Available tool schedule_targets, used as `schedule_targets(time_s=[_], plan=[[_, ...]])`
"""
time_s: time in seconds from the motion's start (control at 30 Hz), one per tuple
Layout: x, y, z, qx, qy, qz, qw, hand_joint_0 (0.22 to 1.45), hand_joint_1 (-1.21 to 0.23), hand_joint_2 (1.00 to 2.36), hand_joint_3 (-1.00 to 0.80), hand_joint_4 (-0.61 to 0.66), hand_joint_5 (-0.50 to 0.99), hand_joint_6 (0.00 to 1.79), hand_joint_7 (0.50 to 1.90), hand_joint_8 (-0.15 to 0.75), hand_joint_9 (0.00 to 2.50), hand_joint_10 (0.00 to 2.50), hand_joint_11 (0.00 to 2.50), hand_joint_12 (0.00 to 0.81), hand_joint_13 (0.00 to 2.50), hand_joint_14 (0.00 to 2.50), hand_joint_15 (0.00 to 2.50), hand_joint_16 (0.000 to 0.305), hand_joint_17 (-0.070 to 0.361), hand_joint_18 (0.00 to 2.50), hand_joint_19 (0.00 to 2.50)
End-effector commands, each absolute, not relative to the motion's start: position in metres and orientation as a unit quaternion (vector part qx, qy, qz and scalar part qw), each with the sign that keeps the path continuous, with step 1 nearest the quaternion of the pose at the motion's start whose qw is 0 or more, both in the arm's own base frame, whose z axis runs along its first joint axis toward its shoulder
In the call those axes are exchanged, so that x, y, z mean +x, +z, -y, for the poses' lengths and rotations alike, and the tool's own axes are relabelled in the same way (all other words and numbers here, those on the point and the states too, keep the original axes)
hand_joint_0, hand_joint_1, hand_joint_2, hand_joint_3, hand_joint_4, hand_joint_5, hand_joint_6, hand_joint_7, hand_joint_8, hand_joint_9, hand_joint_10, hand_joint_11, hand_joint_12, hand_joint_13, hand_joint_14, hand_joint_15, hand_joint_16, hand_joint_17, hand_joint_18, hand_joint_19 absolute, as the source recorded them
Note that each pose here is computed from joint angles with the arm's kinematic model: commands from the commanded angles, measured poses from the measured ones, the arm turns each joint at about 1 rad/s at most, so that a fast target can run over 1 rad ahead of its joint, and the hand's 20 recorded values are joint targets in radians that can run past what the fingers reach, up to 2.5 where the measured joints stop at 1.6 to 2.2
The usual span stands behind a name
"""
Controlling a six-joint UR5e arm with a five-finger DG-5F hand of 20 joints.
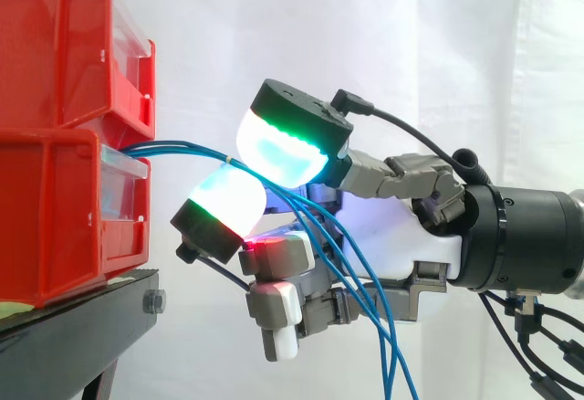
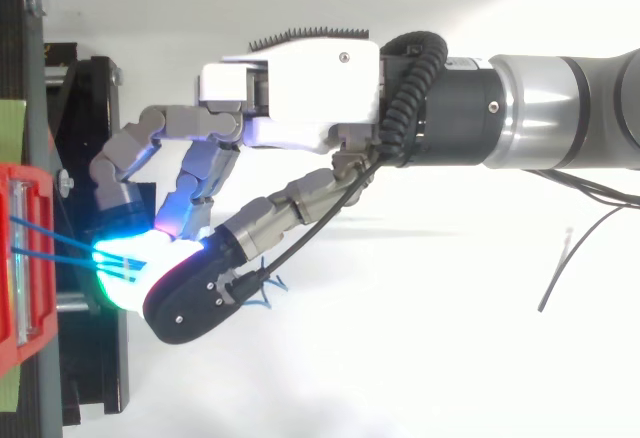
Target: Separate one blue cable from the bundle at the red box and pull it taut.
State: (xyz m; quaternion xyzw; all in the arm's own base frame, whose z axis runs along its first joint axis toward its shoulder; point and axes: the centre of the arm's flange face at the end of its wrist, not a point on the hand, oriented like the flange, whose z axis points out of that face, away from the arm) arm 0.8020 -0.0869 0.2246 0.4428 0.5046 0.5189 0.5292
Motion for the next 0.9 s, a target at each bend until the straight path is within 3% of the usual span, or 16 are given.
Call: schedule_targets(time_s=[0.0, 0.2, 0.53, 0.87], plan=[[0.8019, 0.2245, 0.087, 0.443, 0.519, -0.505, 0.529, 0.79, -0.91, 1.0, -0.5, 0.09, -0.21, 0.89, 1.1, 0.263, 1.07, 0.02, 1.29, 0.335, 1.12, 0.03, 0.85, 0.046, 0.103, 0.84, 0.73], [0.8019, 0.2245, 0.087, 0.443, 0.519, -0.505, 0.529, 0.8, -0.91, 1.0, -0.5, 0.1, -0.2, 0.89, 1.1, 0.267, 1.1, 0.02, 1.31, 0.333, 1.14, 0.03, 0.85, 0.045, 0.102, 0.86, 0.74], [0.8021, 0.2245, 0.0846, 0.443, 0.52, -0.505, 0.528, 0.68, -0.86, 1.0, -0.5, 0.13, -0.2, 0.88, 1.08, 0.267, 1.12, 0.02, 1.32, 0.342, 1.13, 0.03, 0.87, 0.046, 0.102, 0.86, 0.76], [0.8022, 0.2245, 0.0847, 0.443, 0.52, -0.505, 0.528, 0.62, -0.64, 1.01, -0.44, 0.13, -0.14, 0.78, 1.14, 0.275, 1.14, 0.02, 1.31, 0.347, 1.13, 0.03, 0.87, 0.046, 0.104, 0.85, 0.83]])
